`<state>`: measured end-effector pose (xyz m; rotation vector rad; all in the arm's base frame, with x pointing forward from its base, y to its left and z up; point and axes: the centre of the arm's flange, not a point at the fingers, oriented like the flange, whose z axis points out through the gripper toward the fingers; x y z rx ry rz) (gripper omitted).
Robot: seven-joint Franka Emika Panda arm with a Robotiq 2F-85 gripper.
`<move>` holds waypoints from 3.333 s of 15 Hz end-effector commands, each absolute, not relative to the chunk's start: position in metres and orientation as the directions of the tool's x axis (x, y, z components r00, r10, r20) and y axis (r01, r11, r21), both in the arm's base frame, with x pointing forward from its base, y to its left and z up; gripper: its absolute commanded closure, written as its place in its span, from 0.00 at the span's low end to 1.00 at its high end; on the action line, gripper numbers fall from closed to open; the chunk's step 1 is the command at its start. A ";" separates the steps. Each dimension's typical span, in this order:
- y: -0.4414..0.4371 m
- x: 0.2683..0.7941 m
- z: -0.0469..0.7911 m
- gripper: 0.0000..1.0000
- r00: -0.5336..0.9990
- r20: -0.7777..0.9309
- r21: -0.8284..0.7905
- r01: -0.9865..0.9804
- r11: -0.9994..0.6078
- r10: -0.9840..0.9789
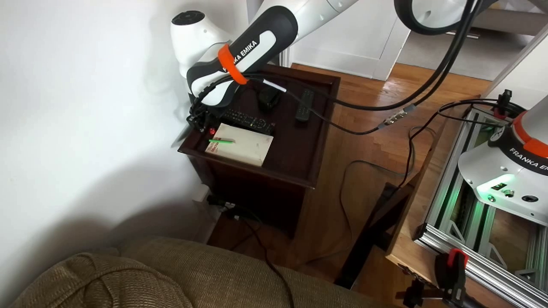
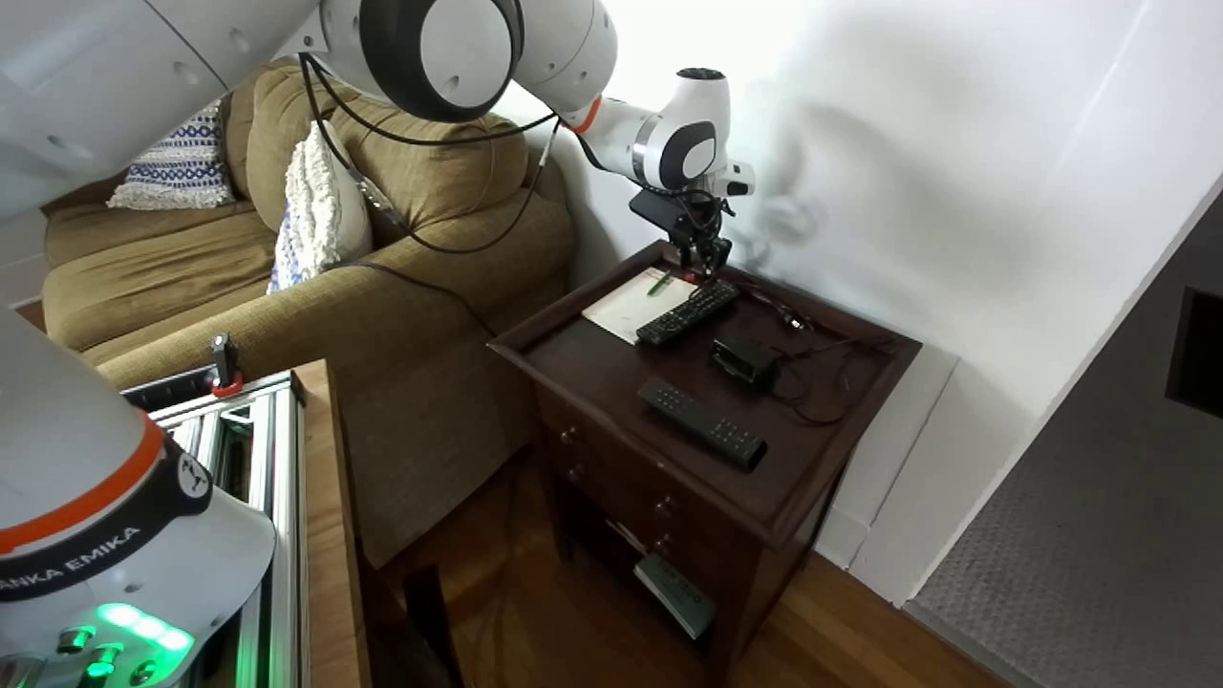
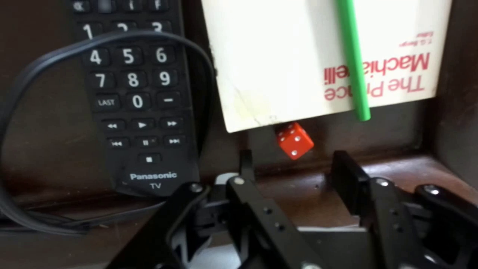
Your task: Move the small, pink object forward
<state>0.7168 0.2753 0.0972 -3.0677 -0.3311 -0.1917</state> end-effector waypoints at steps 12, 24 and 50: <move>0.276 0.719 0.090 0.97 0.978 0.069 -0.057 0.200 -0.978 0.196; 0.217 0.676 0.190 0.94 0.988 -0.154 0.096 0.038 -0.995 0.023; 0.122 0.552 0.301 0.94 0.932 -0.224 0.257 -0.224 -0.940 -0.283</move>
